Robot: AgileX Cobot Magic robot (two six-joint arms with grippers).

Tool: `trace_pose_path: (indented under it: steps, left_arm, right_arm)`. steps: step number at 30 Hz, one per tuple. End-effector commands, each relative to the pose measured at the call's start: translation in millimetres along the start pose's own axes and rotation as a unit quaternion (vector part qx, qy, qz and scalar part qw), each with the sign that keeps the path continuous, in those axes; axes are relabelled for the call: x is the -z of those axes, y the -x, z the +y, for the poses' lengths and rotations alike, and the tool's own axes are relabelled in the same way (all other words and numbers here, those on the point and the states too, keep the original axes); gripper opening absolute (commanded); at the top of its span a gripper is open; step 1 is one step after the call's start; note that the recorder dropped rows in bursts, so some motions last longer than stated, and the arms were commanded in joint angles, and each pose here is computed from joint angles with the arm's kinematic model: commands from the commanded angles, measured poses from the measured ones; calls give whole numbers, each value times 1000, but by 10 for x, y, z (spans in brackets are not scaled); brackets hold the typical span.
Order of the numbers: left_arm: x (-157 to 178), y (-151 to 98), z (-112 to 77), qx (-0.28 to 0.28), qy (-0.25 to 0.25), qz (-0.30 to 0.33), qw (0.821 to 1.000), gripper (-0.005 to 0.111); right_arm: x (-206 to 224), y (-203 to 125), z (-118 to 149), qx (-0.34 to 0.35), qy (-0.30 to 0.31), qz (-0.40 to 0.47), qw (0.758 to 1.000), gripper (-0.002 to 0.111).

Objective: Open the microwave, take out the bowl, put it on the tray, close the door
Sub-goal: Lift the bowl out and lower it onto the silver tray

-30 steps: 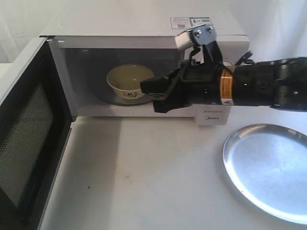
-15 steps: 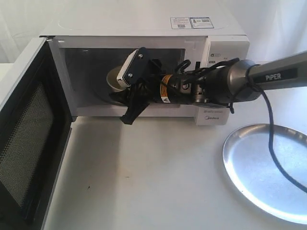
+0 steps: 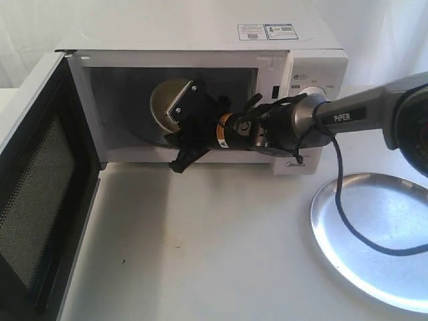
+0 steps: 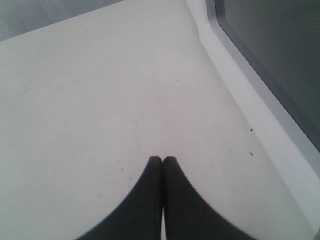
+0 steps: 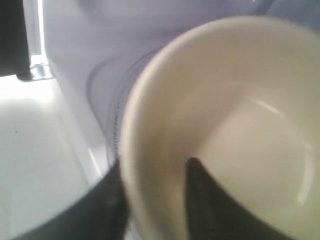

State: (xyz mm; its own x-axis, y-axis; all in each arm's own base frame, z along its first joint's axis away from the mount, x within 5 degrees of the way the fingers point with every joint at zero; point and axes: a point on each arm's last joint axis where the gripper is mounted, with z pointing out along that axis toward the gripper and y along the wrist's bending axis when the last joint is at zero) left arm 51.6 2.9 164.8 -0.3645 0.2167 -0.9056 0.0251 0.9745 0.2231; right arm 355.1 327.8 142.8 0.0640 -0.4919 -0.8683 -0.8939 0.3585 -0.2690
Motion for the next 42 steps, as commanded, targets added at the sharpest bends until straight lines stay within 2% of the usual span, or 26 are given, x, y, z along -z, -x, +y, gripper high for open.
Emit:
trace_pose_path:
  steps: [1,3,6,10,12,14,18,21,25,33,35,37,40,42]
  left_arm:
    - [6,14,0,4,-2,-4,1000,0]
    - [6,14,0,4,-2,-4,1000,0]
    - [6,14,0,4,-2,-4,1000,0]
    - [6,14,0,4,-2,-4,1000,0]
    - [6,14,0,4,-2,-4,1000,0]
    - [6,14,0,4,-2,-4,1000,0]
    - [6,14,0,4,-2,-4,1000,0]
    - [6,14,0,4,-2,-4,1000,0]
    - [6,14,0,4,-2,-4,1000,0]
    - [6,14,0,4,-2,-4,1000,0]
    - [6,14,0,4,-2,-4,1000,0]
    - [6,14,0,4,-2,-4,1000,0]
    - [6,14,0,4,-2,-4,1000,0]
    - [6,14,0,4,-2,-4,1000,0]
  right_arm:
    - [-6,185,149,-29,16,-13,999,1]
    - [39,324,258,-60,40,-30,997,1]
    - [192,555,533,6,138,-56,989,1]
    - [529,797,874,59,274,-39,959,0]
    - [702,889,956,26,304,-32,952,0]
    - [873,937,1002,21,320,-38,946,0]
    - [1183,911,1067,17,311,-29,950,0]
    - [1367,787,1074,-18,268,5,963,0]
    - [1571,496,1067,-51,176,67,981,0]
    - [1966,-165,1092,-65,25,183,981,0]
    - [2037,-291,1022,-57,-39,210,975,0]
    - [2108,-381,887,-53,-130,235,962,0]
    - [2233,-470,716,-91,-258,262,926,0]
    - [2296,-498,655,-108,-307,275,905,0]
